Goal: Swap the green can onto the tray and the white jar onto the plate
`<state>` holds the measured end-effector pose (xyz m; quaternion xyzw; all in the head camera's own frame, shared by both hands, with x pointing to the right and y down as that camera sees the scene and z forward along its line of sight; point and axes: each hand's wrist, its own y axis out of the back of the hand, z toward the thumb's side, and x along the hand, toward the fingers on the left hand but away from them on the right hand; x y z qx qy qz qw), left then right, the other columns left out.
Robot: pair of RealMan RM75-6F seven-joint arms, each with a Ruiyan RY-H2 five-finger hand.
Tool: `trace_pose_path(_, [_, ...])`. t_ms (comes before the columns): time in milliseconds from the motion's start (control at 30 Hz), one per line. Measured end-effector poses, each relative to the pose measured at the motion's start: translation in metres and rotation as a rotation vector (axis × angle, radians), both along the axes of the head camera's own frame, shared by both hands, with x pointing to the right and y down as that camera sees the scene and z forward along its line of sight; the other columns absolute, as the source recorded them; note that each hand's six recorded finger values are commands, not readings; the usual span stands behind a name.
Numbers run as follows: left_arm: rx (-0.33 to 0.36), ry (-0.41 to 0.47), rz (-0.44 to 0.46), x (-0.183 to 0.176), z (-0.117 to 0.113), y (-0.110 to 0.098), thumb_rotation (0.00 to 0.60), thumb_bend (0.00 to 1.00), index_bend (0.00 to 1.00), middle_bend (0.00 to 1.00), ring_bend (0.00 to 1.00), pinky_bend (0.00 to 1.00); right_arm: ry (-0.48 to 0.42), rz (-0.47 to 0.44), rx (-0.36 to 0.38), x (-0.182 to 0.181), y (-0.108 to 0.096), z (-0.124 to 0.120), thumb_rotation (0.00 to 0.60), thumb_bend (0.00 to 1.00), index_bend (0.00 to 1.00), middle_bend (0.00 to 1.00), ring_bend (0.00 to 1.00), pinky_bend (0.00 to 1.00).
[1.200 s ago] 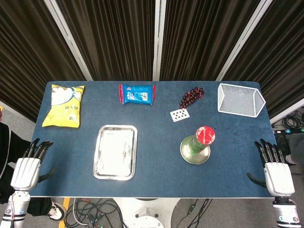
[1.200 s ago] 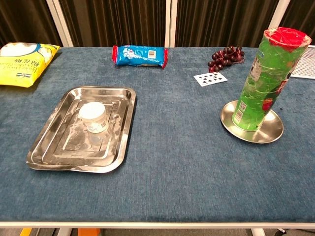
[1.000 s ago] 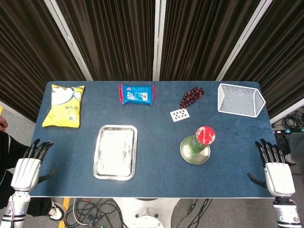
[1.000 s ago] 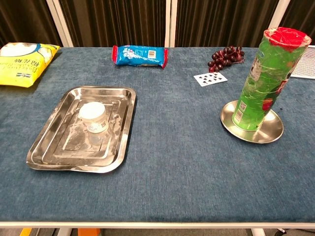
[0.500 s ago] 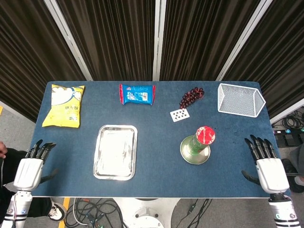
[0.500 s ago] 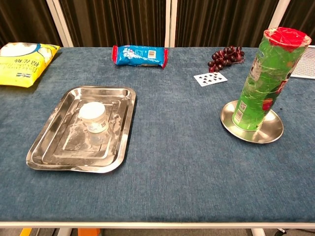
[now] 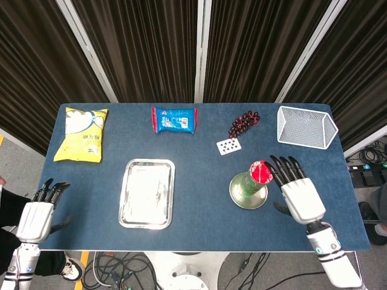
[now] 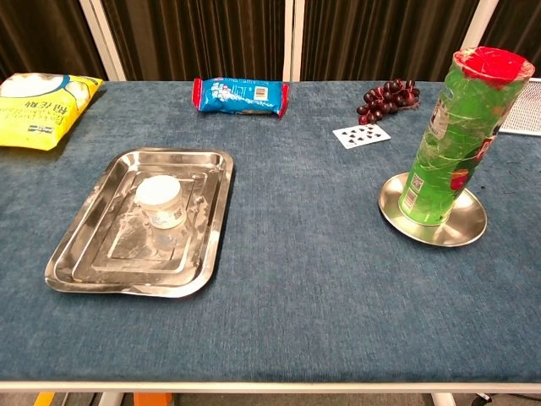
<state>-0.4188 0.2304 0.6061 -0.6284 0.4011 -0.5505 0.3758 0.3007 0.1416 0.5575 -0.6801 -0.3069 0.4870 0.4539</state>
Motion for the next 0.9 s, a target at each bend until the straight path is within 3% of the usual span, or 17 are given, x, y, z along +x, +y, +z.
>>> trace_pose_path(233, [-0.008, 0.003, -0.004, -0.002, 0.003, 0.001, 0.6, 0.15, 0.17, 0.16, 0.05, 0.23, 0.0, -0.002, -0.073, -0.02, -0.017, 0.021, 0.6, 0.05, 0.0, 0.0, 0.0, 0.04])
trace_pose_path(433, [-0.007, 0.004, -0.008, -0.004, 0.003, 0.002, 0.6, 0.15, 0.17, 0.16, 0.05, 0.23, 0.003, -0.007, -0.092, -0.03, -0.026, 0.032, 0.6, 0.08, 0.0, 0.0, 0.0, 0.13])
trace_pose_path(567, [-0.01, 0.006, -0.008, -0.004, 0.003, 0.002, 0.6, 0.14, 0.17, 0.16, 0.05, 0.23, 0.01, -0.009, -0.099, -0.034, -0.03, 0.038, 0.6, 0.11, 0.01, 0.06, 0.01, 0.22])
trace_pose_path(733, [-0.007, 0.008, -0.007, -0.004, 0.002, 0.001, 0.6, 0.14, 0.17, 0.16, 0.05, 0.23, 0.003, -0.01, -0.081, -0.037, -0.034, 0.041, 0.6, 0.16, 0.28, 0.2, 0.16, 0.4])
trace_pose_path(900, [-0.005, 0.01, -0.003, -0.004, 0.001, 0.0, 0.6, 0.14, 0.17, 0.16, 0.05, 0.23, -0.002, -0.007, -0.057, -0.038, -0.035, 0.041, 0.6, 0.19, 0.4, 0.32, 0.28, 0.47])
